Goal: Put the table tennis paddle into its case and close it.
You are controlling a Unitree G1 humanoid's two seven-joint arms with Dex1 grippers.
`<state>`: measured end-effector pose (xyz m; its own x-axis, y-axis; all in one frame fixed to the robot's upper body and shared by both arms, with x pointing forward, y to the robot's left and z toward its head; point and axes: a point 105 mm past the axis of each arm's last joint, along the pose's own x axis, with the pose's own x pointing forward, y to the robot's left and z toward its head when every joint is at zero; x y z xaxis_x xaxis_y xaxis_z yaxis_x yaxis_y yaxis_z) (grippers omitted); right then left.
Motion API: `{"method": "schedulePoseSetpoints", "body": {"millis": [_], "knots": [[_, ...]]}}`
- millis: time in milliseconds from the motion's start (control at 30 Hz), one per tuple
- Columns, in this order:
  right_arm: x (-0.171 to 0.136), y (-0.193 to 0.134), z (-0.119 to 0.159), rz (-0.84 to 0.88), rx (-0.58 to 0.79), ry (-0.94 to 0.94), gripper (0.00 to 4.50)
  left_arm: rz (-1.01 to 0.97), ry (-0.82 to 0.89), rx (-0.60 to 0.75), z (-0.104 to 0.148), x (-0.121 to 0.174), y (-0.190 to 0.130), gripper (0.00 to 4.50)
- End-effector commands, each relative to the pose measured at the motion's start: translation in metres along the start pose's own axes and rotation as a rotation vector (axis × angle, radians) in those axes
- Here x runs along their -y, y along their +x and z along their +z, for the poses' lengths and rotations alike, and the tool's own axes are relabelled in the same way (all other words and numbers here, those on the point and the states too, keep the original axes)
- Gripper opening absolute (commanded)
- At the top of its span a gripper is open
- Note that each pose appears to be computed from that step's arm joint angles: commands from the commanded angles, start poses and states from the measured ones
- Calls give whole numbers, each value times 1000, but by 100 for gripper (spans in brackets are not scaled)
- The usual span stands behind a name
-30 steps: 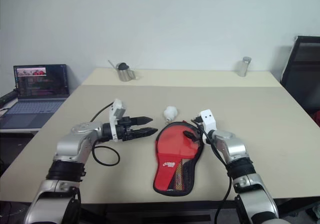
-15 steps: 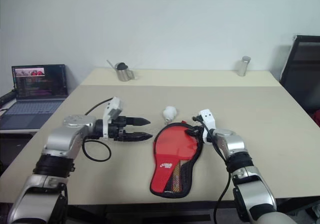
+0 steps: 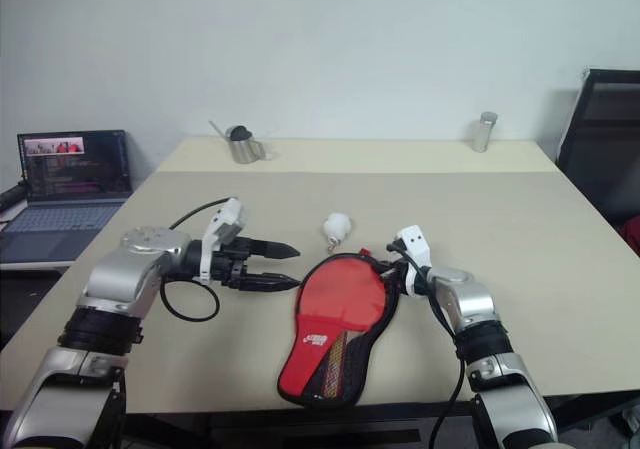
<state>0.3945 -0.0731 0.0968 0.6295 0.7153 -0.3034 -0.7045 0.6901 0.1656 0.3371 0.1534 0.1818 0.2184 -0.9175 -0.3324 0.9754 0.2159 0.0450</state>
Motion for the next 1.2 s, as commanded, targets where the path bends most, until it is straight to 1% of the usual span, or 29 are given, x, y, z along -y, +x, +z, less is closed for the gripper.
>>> {"method": "schedulePoseSetpoints", "body": {"millis": [33, 233, 533, 633, 800, 833, 967, 1100, 1200], "knots": [[-18, 2, -3, 84, -14, -16, 2, -7, 41, -4, 8, 3, -3, 383], [-8, -3, -7, 40, -35, -48, 2, -4, 36, -3, 7, 3, -2, 383], [6, -6, 2, -43, -3, -41, 2, -19, 24, 0, 4, 8, 1, 383], [13, -10, 2, -75, -4, -52, 80, -19, 22, 0, 4, 9, 1, 383], [18, -12, 6, -95, 7, -87, 245, -11, 21, 0, 3, 8, 1, 383], [17, -12, 8, -96, 15, -97, 287, -8, 19, 0, 2, 7, 1, 383], [15, -17, 22, -99, 65, -73, 422, -2, 20, 3, 2, 7, 2, 383], [15, -30, 33, -112, 107, 3, 422, 0, 17, 5, 1, 8, 2, 383], [4, -47, 38, -87, 134, 75, 422, -4, 13, 5, -1, 9, 1, 383]]}}
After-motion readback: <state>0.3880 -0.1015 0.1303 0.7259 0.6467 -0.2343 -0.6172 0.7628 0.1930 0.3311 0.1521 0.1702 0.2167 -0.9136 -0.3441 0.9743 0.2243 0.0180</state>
